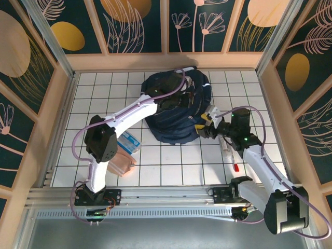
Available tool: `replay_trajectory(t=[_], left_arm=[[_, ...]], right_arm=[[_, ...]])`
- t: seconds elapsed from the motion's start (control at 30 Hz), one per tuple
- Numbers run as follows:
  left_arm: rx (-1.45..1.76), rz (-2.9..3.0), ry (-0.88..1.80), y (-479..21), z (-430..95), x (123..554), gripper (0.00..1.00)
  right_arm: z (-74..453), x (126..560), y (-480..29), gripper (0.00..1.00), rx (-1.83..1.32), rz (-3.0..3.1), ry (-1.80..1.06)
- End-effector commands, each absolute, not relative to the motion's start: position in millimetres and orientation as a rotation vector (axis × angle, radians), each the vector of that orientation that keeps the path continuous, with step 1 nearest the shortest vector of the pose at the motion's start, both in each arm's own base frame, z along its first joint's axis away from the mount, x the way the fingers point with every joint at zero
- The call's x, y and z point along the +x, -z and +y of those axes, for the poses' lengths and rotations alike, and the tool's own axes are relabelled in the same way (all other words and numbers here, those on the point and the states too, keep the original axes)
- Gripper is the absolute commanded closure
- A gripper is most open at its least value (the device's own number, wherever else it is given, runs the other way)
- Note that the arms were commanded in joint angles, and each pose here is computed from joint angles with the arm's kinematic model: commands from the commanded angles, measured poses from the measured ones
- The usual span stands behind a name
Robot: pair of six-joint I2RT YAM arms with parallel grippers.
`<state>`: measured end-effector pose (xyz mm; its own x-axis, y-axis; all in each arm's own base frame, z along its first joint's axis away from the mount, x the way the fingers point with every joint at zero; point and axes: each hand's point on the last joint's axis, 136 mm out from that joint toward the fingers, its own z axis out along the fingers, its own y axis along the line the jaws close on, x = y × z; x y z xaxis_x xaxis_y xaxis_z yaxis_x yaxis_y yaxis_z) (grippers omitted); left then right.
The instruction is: Pack books, pencil case, and school supplies into a backpack
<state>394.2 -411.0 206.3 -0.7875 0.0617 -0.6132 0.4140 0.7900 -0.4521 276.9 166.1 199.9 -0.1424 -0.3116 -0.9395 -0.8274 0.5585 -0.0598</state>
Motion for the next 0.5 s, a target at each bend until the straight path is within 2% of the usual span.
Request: replay_trajectory(t=[0.0,0.2,0.47], left_arm=[[0.366,2.23,0.872,-264.4,-404.4,395.0,1.0],[0.348,2.231,0.954,-269.0,-407.4,385.8,1.0],[0.321,2.234,1.058,-267.9,-415.0,379.3,1.0]], right_arm=[[156.2,294.7,-194.6,0.34,-0.929,1.727,-0.53],[199.5,266.8,-193.8,0.34,-1.212,1.625,-0.768],[206.2,279.7,-183.9,0.39,-1.211,1.668,-0.774]])
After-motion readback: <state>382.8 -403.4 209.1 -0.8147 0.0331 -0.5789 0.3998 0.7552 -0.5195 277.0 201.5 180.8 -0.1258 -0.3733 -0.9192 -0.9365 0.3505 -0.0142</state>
